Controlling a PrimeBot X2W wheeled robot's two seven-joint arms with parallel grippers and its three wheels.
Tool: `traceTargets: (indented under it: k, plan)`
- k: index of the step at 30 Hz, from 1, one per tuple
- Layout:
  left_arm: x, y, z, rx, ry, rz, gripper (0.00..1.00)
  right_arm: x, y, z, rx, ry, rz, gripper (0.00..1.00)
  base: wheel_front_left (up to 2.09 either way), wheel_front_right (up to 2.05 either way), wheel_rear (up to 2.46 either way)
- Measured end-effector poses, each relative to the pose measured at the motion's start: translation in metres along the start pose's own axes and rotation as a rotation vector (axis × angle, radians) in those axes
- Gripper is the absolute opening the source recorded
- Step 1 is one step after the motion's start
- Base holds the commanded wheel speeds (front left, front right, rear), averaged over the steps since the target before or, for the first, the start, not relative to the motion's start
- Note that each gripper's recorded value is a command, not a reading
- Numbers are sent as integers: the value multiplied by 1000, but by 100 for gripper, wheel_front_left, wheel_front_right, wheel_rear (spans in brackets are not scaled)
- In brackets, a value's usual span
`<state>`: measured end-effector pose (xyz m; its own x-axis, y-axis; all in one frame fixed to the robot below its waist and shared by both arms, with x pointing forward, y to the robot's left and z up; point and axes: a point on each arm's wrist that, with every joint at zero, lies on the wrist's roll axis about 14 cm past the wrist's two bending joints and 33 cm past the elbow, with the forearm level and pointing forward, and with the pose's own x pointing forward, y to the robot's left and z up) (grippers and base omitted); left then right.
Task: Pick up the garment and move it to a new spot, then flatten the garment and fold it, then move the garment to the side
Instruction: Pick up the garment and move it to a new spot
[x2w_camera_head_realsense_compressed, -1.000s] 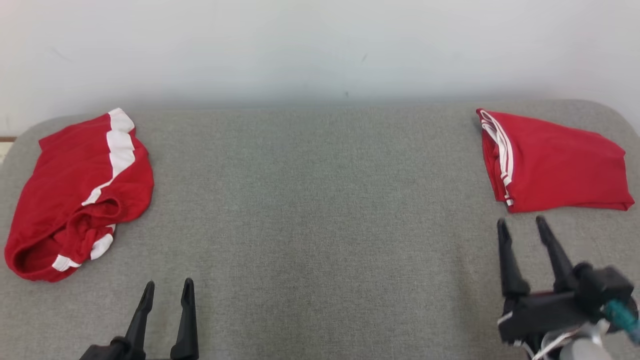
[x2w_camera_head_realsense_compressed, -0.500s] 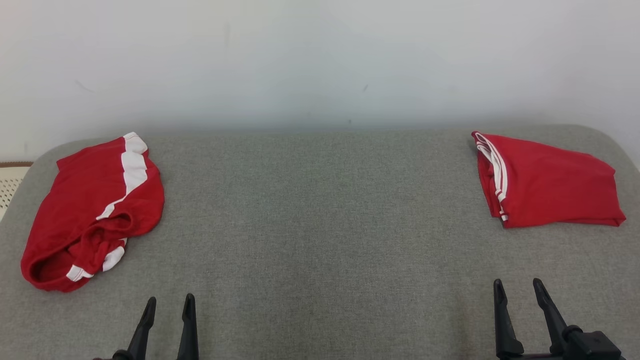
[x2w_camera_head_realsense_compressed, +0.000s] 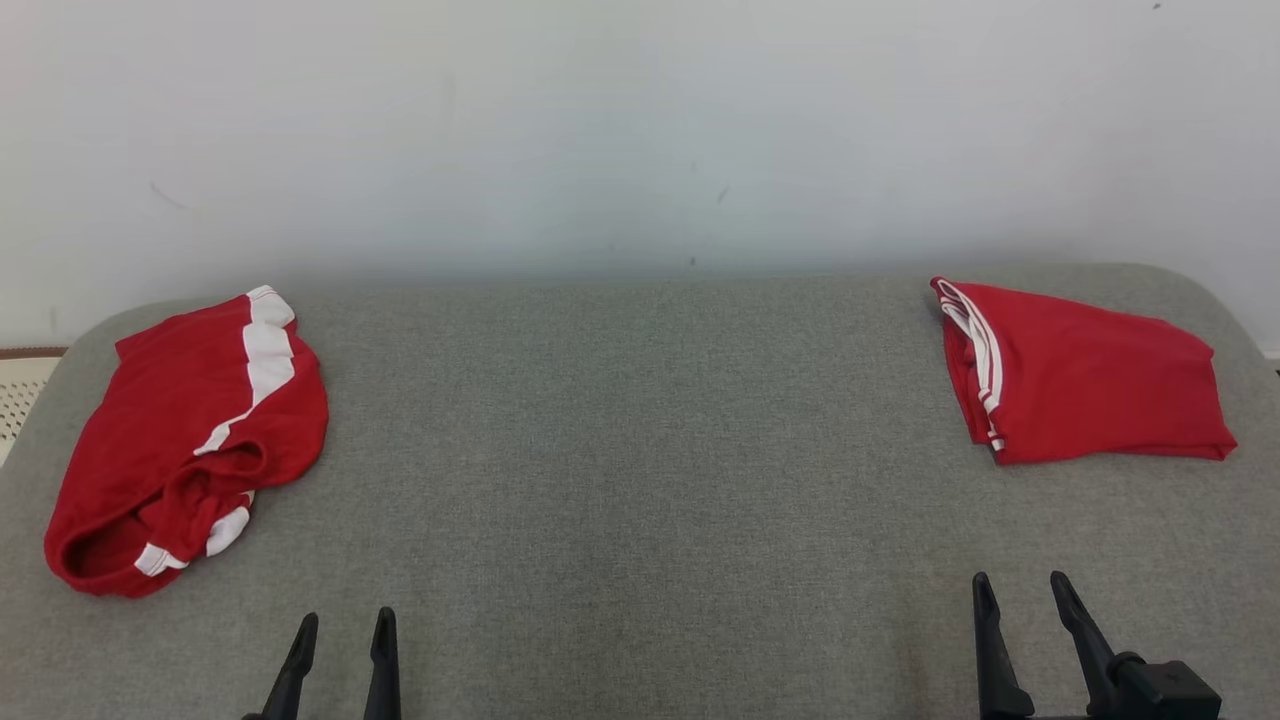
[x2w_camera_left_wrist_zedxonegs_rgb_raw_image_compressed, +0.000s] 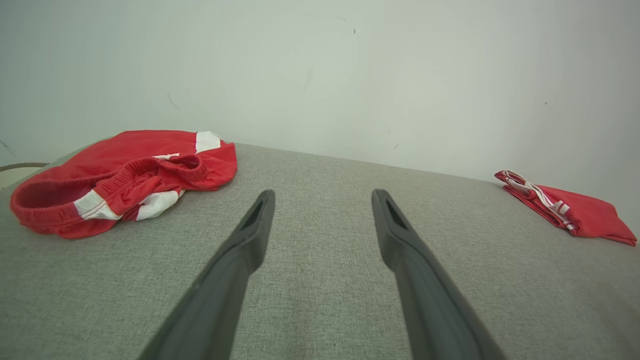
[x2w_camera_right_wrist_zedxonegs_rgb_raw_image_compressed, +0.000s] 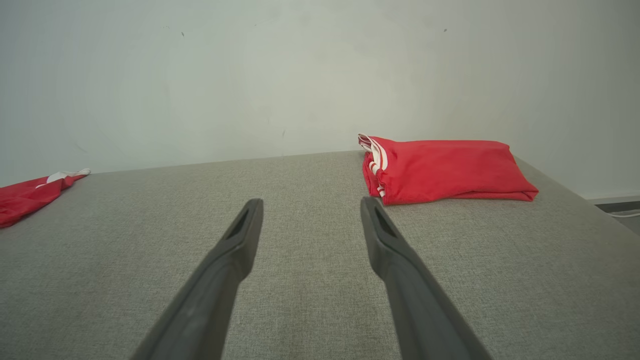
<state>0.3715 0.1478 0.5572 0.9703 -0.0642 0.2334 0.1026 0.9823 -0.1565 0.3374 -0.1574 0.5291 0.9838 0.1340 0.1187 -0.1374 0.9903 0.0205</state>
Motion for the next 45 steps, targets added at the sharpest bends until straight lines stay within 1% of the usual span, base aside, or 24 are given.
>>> traceTargets:
  k: [33,39,45]
  plan:
    - [-4,8,-1,13,5,21,100,3,3,-2,3,15,7,100,0,0,0]
    - [-8,16,0,20,4,45,100,5,8,-7,7,28,24,100,0,0,0]
    - [-20,35,4,37,1,103,100,13,25,-11,17,39,81,100,0,0,0]
